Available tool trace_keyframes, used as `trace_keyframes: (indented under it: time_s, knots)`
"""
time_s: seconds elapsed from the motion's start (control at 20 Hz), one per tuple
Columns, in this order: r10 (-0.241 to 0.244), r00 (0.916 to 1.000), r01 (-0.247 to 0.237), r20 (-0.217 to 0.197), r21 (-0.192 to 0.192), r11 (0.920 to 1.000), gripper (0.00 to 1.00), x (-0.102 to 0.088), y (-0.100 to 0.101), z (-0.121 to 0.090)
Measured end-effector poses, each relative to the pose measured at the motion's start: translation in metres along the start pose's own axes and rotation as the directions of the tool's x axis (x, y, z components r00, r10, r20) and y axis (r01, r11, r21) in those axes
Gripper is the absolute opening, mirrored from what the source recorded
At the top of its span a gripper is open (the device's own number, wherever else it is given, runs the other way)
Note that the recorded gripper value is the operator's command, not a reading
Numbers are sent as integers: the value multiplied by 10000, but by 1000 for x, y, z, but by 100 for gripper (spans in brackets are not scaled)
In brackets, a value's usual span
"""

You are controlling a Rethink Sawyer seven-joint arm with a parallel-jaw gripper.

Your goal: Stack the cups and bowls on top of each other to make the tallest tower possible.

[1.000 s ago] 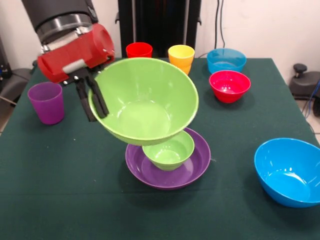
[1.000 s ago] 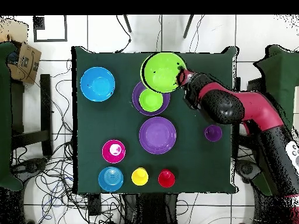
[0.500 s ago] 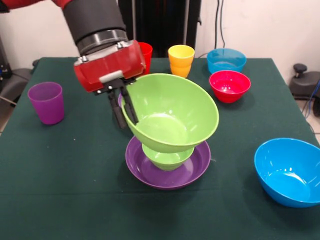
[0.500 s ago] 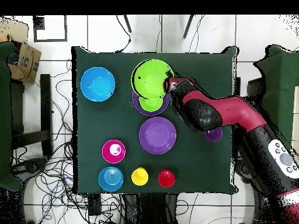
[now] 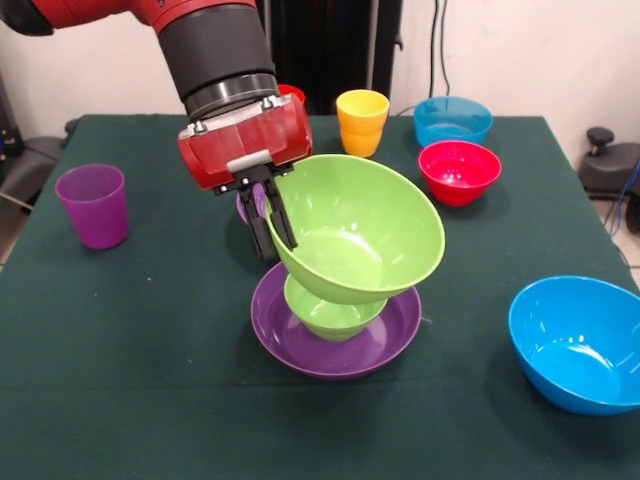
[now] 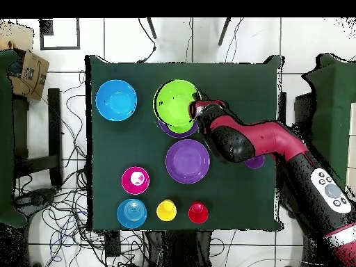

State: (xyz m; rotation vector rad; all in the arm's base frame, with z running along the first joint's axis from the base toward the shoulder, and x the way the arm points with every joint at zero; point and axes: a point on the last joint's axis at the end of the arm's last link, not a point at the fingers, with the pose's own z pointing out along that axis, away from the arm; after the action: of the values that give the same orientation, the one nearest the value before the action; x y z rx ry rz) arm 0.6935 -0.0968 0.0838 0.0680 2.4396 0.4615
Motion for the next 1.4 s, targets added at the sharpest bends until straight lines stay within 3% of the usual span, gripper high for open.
trace_keyframes:
  time_s: [0.6,1.4]
  knots:
    - [76,9998,-72,-174,237,9997,0,12,-12,0]
    - [11,9996,-5,-271,226,9997,0,15,-7,3]
